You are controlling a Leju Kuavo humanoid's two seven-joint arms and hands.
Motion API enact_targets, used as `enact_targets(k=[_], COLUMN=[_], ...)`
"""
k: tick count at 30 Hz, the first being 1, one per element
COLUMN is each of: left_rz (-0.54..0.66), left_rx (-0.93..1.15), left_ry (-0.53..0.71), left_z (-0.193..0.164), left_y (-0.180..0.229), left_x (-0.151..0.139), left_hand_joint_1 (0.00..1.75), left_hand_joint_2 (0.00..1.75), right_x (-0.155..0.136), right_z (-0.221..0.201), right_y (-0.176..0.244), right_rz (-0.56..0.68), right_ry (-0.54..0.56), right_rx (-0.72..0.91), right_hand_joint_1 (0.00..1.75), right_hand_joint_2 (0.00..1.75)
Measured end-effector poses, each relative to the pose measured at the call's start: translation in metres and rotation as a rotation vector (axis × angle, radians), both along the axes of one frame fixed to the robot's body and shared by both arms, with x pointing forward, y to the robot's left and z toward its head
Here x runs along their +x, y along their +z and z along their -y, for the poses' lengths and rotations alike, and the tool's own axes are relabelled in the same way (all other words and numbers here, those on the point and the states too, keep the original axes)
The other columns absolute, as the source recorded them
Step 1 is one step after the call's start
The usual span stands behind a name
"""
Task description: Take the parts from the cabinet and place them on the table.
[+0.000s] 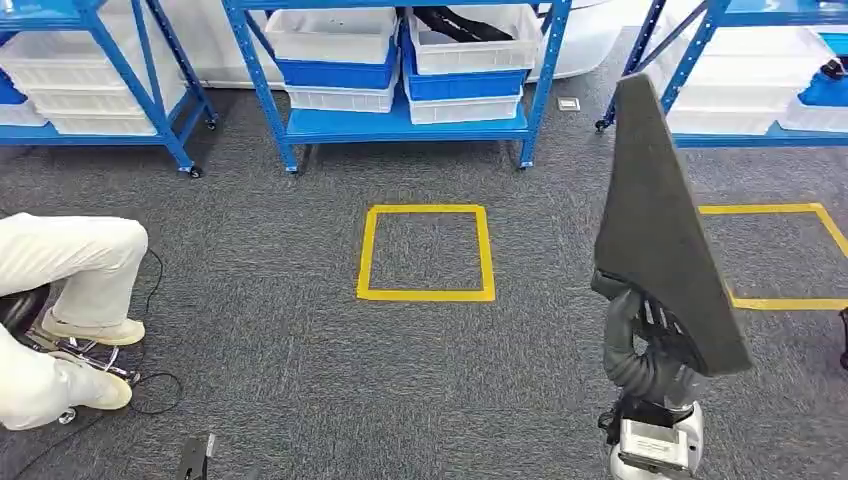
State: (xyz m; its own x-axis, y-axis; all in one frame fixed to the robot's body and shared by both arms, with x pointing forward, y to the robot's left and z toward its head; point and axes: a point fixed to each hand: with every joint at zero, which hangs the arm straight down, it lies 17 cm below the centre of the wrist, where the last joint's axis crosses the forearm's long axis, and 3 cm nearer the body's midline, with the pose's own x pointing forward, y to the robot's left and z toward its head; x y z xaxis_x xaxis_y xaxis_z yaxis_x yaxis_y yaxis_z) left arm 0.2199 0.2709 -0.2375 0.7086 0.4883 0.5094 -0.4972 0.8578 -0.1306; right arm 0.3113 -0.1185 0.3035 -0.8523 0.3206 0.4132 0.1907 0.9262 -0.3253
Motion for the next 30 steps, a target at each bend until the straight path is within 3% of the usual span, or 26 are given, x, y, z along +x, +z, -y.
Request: enact_targets(k=[30], left_rz=[-0.014], left_rx=[0.063], left_ry=[0.034], left_z=[-0.022], left_y=[-0.004], left_x=[-0.013], left_hand_joint_1=[0.0], left_hand_joint_2=[1.75], right_x=[-0.003], right_z=[-0.013], right_y=[0.001], right_rz=[-0.006], right_ry=[0.022], right_rx=[-0.021], right_hand_joint_1=[1.75], right_hand_joint_2=[1.75])
